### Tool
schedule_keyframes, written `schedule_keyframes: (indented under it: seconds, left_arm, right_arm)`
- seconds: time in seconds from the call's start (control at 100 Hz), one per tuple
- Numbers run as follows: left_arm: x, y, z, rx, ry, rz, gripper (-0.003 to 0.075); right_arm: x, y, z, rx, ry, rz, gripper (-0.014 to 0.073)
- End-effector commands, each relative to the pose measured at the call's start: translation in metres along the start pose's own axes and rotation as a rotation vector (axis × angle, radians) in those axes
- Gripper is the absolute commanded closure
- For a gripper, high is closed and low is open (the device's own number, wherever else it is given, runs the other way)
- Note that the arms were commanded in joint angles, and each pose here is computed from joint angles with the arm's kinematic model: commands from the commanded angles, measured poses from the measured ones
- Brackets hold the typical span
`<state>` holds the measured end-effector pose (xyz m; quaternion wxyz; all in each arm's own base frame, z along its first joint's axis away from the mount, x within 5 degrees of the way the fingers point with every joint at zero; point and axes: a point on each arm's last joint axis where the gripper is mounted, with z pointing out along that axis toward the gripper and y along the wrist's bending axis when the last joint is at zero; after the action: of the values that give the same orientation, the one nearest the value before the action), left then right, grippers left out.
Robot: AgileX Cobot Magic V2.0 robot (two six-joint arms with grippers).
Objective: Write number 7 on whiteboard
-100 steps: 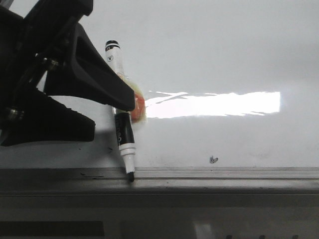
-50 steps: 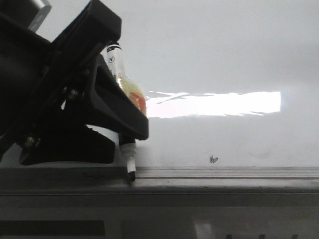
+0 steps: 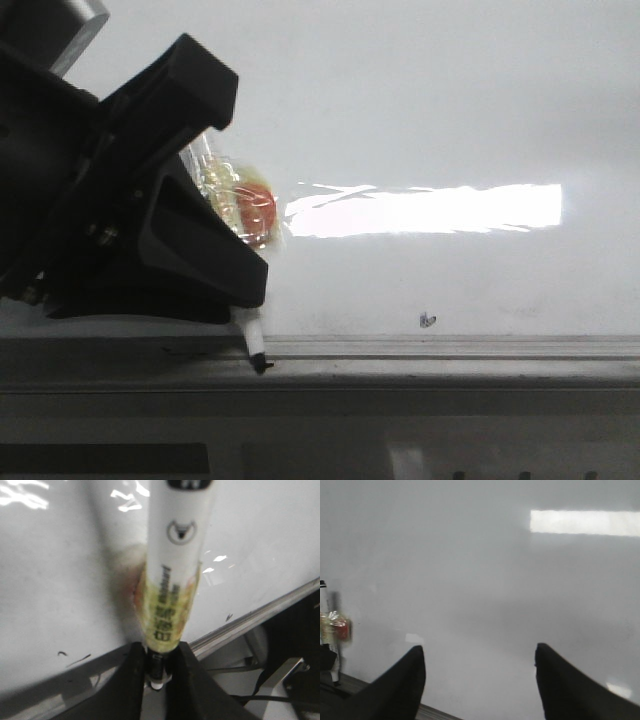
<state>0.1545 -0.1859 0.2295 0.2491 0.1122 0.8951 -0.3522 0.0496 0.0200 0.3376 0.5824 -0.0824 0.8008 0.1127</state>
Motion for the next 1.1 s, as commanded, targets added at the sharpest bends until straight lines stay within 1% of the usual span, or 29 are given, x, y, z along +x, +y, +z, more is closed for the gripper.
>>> schedule_keyframes:
  seconds: [0.0,0.03,0.04,0.05,0.06,0.07,0.1,0.11,0.12,0.13,0.14,0.16,0.2,0.23,0.34,0.4,0.49,0.6,0.72,0.93,1.09]
  left_arm:
    - [-0.011,-0.004,-0.013,-0.014,-0.059,0.208,0.0741]
    - [-0.009,-0.006,-0.019,0.002,-0.047,0.275,0.0741]
    - [-0.008,-0.006,-0.019,0.003,-0.04,0.29,0.0741]
    - [-0.008,-0.007,-0.021,0.009,-0.042,0.307,0.0741]
    - [-0.007,-0.009,-0.024,0.018,-0.032,0.355,0.0741]
    - [-0.007,-0.009,-0.025,0.022,-0.031,0.37,0.0741]
    - [-0.005,-0.012,-0.03,0.039,-0.029,0.435,0.0741]
    - [-0.005,-0.013,-0.032,0.046,-0.031,0.464,0.0741]
    - [-0.005,-0.014,-0.035,0.051,-0.038,0.481,0.0741]
    - [-0.005,-0.015,-0.036,0.057,-0.039,0.506,0.0741]
    - [-0.005,-0.015,-0.037,0.058,-0.044,0.508,0.0741]
    - [-0.004,-0.017,-0.041,0.069,-0.055,0.558,0.0741]
    - [-0.005,-0.02,-0.049,0.085,-0.085,0.632,0.074]
    - [-0.005,-0.022,-0.054,0.095,-0.108,0.674,0.074]
    - [-0.005,-0.031,-0.07,0.146,-0.191,0.799,0.074]
    - [-0.004,-0.036,-0.076,0.193,-0.212,0.824,0.074]
    - [0.002,-0.043,-0.079,0.286,-0.201,0.876,0.074]
    - [0.008,-0.049,-0.079,0.395,-0.168,0.932,0.074]
    - [0.012,-0.054,-0.079,0.466,-0.157,0.977,0.074]
    - [0.016,-0.057,-0.08,0.523,-0.144,1.006,0.074]
    - [0.017,-0.057,-0.081,0.531,-0.142,1.003,0.074]
  right_arm:
    - [-0.016,0.006,-0.003,-0.063,-0.089,-0.024,0.0169]
    - [-0.016,0.011,-0.003,-0.107,-0.089,-0.049,0.0169]
    - [-0.016,0.012,-0.003,-0.119,-0.091,-0.077,0.0169]
    - [-0.016,0.014,-0.003,-0.146,-0.09,-0.069,0.0169]
    - [-0.016,0.015,-0.004,-0.158,-0.093,-0.099,0.0169]
    - [-0.016,0.018,-0.004,-0.187,-0.093,-0.09,0.0169]
    - [-0.016,0.023,-0.004,-0.245,-0.093,-0.114,0.0169]
    - [-0.016,0.024,-0.003,-0.259,-0.093,-0.14,0.0169]
    - [-0.016,0.027,-0.003,-0.289,-0.093,-0.129,0.0169]
    - [-0.016,0.028,-0.003,-0.303,-0.096,-0.153,0.0169]
    - [-0.016,0.03,-0.003,-0.333,-0.092,-0.142,0.0169]
    - [-0.016,0.034,-0.002,-0.376,-0.089,-0.153,0.0169]
    - [-0.017,0.039,0.0,-0.443,-0.085,-0.181,0.0169]
    - [-0.017,0.043,0.002,-0.499,-0.078,-0.176,0.0169]
    - [-0.023,0.05,0.006,-0.604,-0.109,-0.17,0.0169]
    - [-0.026,0.052,0.008,-0.642,-0.133,-0.186,0.0169]
    - [-0.028,0.057,0.011,-0.718,-0.148,-0.213,0.0169]
    - [-0.027,0.063,0.02,-0.792,-0.126,-0.25,0.0169]
    - [-0.027,0.071,0.029,-0.885,-0.119,-0.276,0.0167]
    - [-0.03,0.088,0.046,-1.013,-0.152,-0.334,0.0165]
    - [-0.031,0.101,0.06,-1.079,-0.126,-0.374,0.0165]
